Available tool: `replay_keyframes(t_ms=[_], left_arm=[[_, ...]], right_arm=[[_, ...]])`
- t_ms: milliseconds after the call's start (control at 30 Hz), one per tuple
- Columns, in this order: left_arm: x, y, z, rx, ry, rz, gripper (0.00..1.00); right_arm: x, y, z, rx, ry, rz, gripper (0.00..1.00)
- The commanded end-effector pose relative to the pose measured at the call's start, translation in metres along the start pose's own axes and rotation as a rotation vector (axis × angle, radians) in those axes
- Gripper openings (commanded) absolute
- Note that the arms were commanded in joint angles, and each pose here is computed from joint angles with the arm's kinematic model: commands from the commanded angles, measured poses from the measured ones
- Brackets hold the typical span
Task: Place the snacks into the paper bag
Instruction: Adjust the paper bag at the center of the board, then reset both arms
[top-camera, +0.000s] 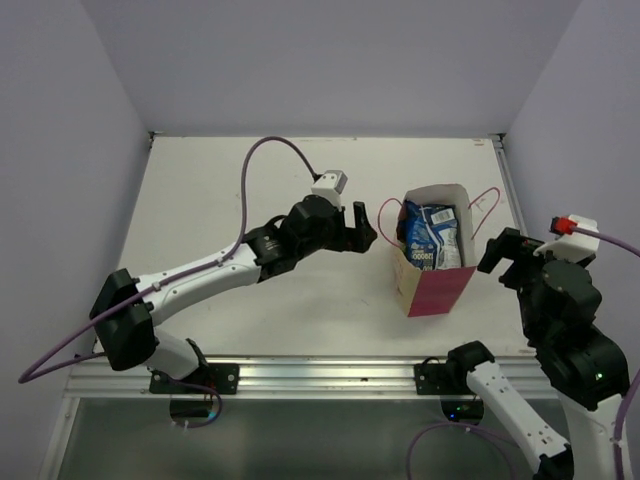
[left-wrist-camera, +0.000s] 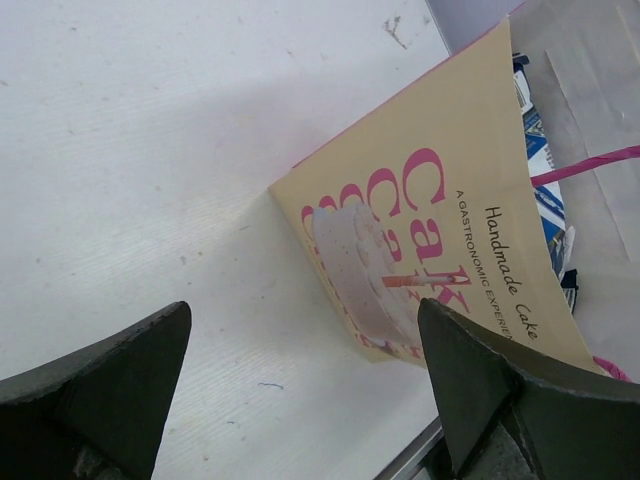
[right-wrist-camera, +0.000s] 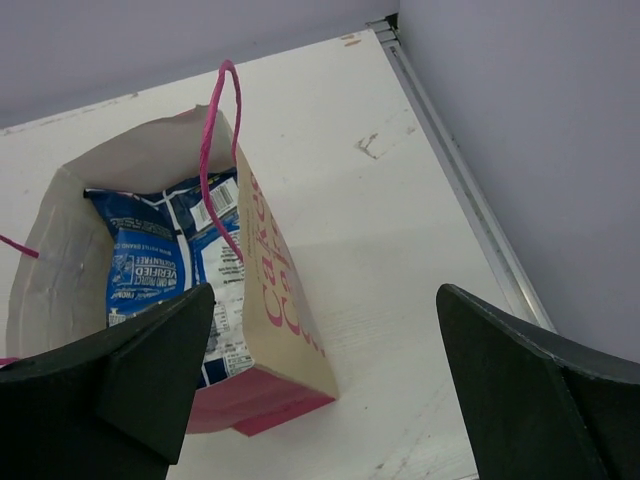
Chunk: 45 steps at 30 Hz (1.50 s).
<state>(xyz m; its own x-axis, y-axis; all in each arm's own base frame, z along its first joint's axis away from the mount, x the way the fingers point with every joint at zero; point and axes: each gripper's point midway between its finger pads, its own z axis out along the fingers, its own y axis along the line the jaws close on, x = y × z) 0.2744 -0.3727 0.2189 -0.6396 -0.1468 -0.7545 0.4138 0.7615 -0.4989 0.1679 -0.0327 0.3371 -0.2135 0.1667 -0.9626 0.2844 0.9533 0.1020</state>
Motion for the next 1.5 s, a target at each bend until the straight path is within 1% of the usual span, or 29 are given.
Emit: replay_keyframes(t_ms=[0,167,200,267,400,467,500,533,567,600,667,700,767,800,867,1000,1133,1333,1467], left_arm=[[-0.023,0.022,-0.024,-0.092,-0.087,0.036,1.0],[-0.035,0.052,-0.054,-0.199,-0.132,0.066,1.0],[-0.045,0.058,-0.067,-0.223,-0.177,0.064,1.0],[-0.054,0.067,-0.084,-0.264,-0.222,0.082,1.0],[-0.071,0.078,-0.133,-0.281,-0.33,0.111,1.0],[-0.072,0.087,-0.151,-0.305,-0.348,0.149,1.0],[-0.076,0.094,-0.168,-0.324,-0.386,0.147,1.0],[-0.076,0.099,-0.177,-0.337,-0.4,0.154,1.0],[-0.073,0.107,-0.186,-0.364,-0.396,0.175,1.0],[-0.075,0.113,-0.203,-0.374,-0.434,0.167,1.0],[-0.071,0.126,-0.218,-0.411,-0.45,0.191,1.0],[-0.075,0.129,-0.235,-0.405,-0.491,0.177,1.0],[-0.073,0.14,-0.25,-0.439,-0.511,0.195,1.0],[-0.075,0.143,-0.264,-0.433,-0.548,0.181,1.0],[-0.075,0.15,-0.283,-0.443,-0.579,0.173,1.0],[-0.072,0.163,-0.303,-0.47,-0.632,0.156,1.0],[-0.066,0.173,-0.304,-0.488,-0.663,0.151,1.0],[-0.062,0.185,-0.303,-0.556,-0.656,0.157,1.0],[-0.061,0.193,-0.313,-0.573,-0.698,0.123,1.0]], right_arm=[[-0.023,-0.01,-0.016,-0.006,-0.089,0.001,0.98],[-0.032,-0.02,-0.029,-0.012,-0.15,0.003,0.99],[-0.033,-0.023,-0.033,-0.014,-0.166,0.009,0.98],[-0.033,-0.026,-0.037,-0.013,-0.181,0.008,0.98],[-0.028,-0.035,-0.045,-0.014,-0.209,0.018,0.98],[-0.025,-0.04,-0.051,-0.02,-0.234,0.029,0.99],[-0.02,-0.041,-0.05,-0.018,-0.233,0.027,0.99],[-0.019,-0.043,-0.052,-0.02,-0.243,0.031,0.99],[-0.018,-0.047,-0.057,-0.023,-0.263,0.038,0.98],[-0.015,-0.049,-0.058,-0.02,-0.268,0.037,0.99],[-0.012,-0.055,-0.063,-0.019,-0.295,0.042,0.98],[-0.01,-0.056,-0.064,-0.02,-0.302,0.04,0.99],[-0.009,-0.06,-0.069,-0.029,-0.331,0.053,0.99],[-0.007,-0.059,-0.068,-0.034,-0.338,0.055,0.99],[-0.001,-0.06,-0.069,-0.045,-0.35,0.059,0.99],[0.005,-0.057,-0.067,-0.062,-0.354,0.087,0.99],[0.005,-0.052,-0.062,-0.07,-0.363,0.089,0.98],[0.008,-0.04,-0.052,-0.106,-0.36,0.076,0.99],[0.018,-0.033,-0.042,-0.115,-0.33,0.07,0.98]])
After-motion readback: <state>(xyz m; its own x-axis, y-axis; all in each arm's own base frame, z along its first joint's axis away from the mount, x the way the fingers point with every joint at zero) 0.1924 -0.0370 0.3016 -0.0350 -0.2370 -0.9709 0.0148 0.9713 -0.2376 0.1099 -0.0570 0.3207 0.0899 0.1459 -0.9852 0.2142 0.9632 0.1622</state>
